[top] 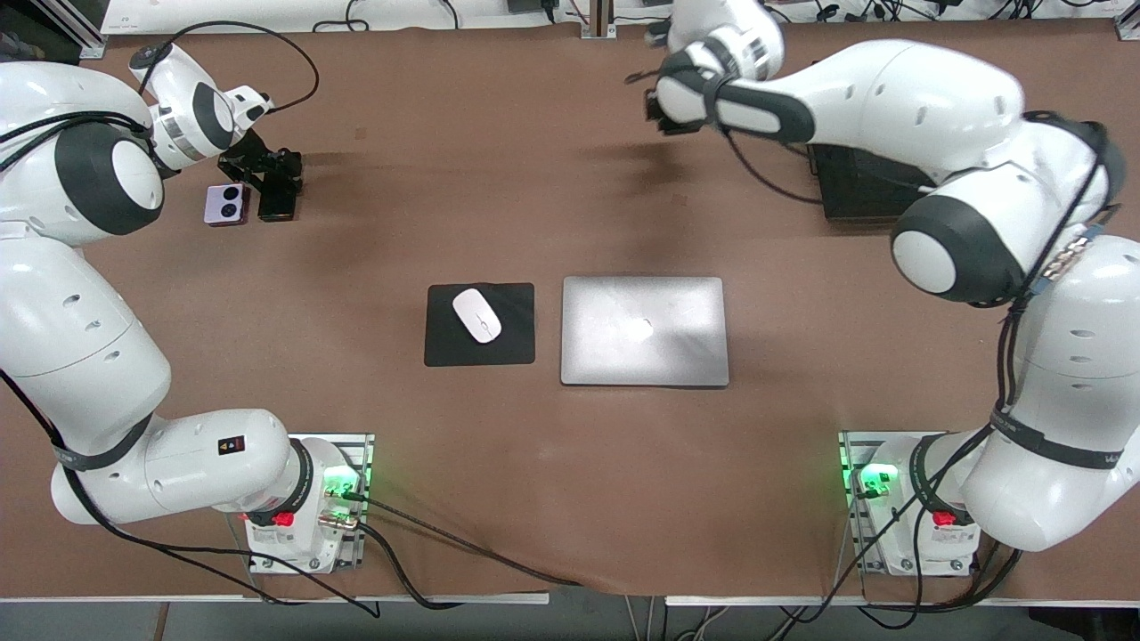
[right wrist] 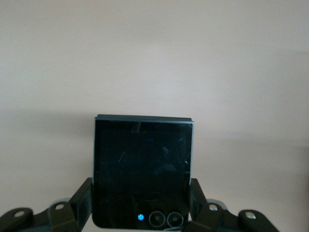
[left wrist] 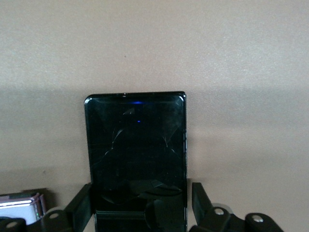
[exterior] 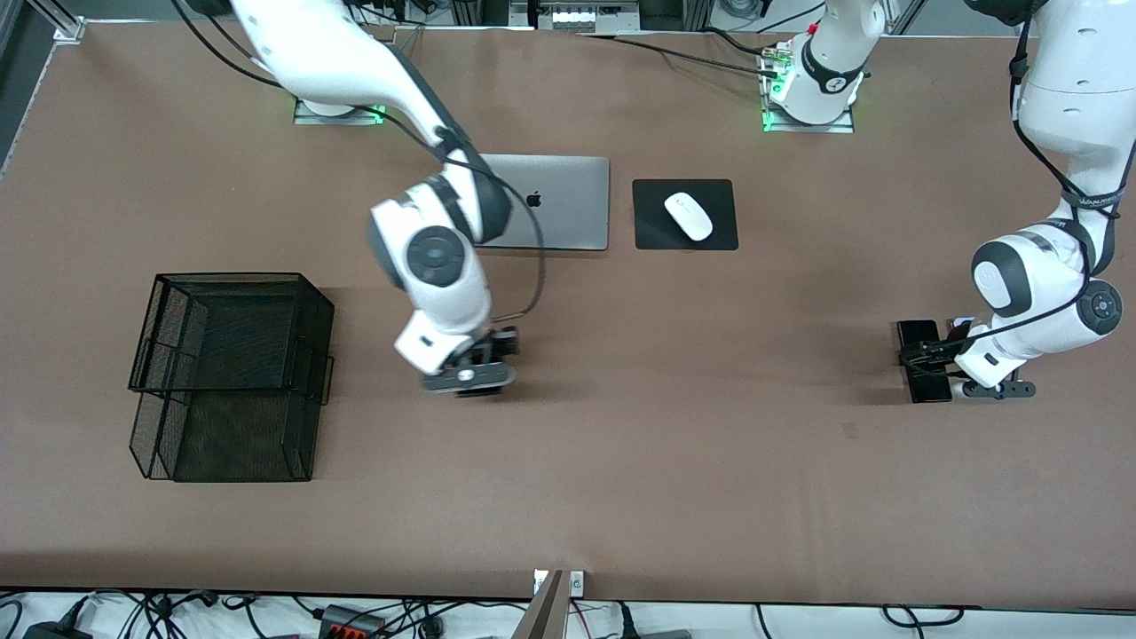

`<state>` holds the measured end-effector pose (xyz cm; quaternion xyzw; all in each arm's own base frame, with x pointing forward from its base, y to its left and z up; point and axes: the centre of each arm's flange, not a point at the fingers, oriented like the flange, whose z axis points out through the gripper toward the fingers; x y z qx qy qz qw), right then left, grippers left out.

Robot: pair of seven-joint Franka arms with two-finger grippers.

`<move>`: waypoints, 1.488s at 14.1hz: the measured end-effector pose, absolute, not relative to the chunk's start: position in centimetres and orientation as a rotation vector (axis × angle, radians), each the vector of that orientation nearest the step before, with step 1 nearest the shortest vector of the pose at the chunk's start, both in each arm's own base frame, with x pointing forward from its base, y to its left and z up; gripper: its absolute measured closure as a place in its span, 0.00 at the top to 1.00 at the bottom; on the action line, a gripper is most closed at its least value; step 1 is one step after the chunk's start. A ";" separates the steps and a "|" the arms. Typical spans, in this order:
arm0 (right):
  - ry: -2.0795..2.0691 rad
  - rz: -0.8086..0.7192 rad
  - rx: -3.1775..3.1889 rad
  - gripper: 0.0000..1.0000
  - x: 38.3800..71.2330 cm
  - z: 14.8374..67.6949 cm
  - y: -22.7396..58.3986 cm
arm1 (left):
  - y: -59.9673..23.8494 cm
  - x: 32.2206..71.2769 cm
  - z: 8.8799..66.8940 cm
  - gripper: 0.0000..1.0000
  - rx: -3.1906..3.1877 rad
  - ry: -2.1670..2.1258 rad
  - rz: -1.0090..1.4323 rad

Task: Place phones with both arms
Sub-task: 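Carry the flip phone into the basket while the left gripper carries the tall phone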

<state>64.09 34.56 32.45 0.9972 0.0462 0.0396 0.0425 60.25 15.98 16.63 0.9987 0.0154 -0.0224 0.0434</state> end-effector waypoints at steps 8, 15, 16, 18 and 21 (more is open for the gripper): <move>-0.030 -0.272 2.974 0.81 66.5 36.6 11.8 | 13.2 61.1 18.2 0.78 2.978 0.056 -0.274; -0.112 -0.472 2.976 0.81 65.4 34.4 -0.9 | -0.9 64.3 24.7 0.78 2.826 0.110 -0.486; -0.113 -0.490 2.980 0.81 65.2 34.0 -2.5 | -3.4 64.3 24.9 0.78 2.782 0.137 -0.489; -0.118 -0.524 2.988 0.81 64.6 33.2 -5.2 | -8.9 64.5 25.8 0.78 2.739 0.139 -0.484; -0.097 -0.508 3.008 0.81 64.4 32.1 -8.1 | -17.4 64.3 27.6 0.78 2.657 0.214 -0.484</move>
